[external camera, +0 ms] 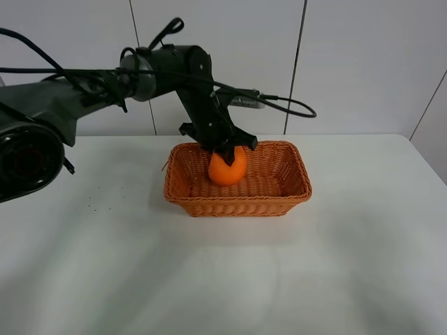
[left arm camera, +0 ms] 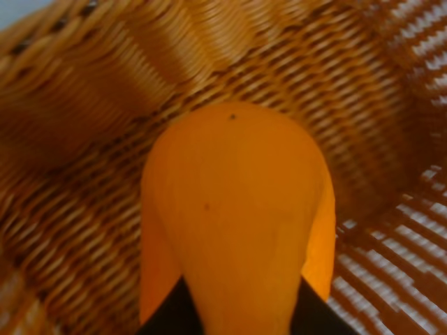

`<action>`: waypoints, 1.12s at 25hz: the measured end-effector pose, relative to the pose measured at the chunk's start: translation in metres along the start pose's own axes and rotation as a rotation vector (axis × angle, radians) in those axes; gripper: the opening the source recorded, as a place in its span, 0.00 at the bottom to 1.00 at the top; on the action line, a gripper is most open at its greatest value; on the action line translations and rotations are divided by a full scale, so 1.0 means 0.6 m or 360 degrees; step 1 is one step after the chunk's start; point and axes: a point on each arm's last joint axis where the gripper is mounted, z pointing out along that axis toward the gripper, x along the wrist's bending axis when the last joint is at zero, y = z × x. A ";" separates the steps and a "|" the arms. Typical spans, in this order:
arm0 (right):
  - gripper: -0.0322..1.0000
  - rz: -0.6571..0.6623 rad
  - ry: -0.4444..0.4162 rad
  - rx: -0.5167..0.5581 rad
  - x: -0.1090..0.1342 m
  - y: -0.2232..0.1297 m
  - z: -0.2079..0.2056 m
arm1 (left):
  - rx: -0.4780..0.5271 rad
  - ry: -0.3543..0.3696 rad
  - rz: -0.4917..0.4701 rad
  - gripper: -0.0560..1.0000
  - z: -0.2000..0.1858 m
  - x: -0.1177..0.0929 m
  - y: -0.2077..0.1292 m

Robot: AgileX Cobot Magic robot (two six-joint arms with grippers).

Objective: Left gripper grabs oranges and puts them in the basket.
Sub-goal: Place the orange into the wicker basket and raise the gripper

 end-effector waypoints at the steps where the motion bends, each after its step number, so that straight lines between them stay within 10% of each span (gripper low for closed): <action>1: 0.70 0.0000 0.0000 0.0000 0.000 0.000 0.000 | 0.0019 0.0001 0.0001 0.27 0.013 0.001 -0.002; 5: 0.70 0.0000 0.0000 0.0000 0.000 0.000 0.000 | 0.0078 0.0003 0.0001 0.32 0.045 0.005 -0.009; 12: 0.70 0.0000 0.0000 0.0000 0.000 0.000 0.000 | 0.0098 0.0002 0.0006 0.85 0.044 0.004 -0.011; 20: 0.70 0.0000 0.0000 0.0000 0.000 0.000 0.000 | 0.0170 0.0011 0.0070 0.89 0.009 0.002 -0.005; 28: 0.70 0.0000 0.0000 0.0000 0.000 0.000 0.000 | -0.0096 0.0100 0.0137 0.89 -0.151 -0.005 0.020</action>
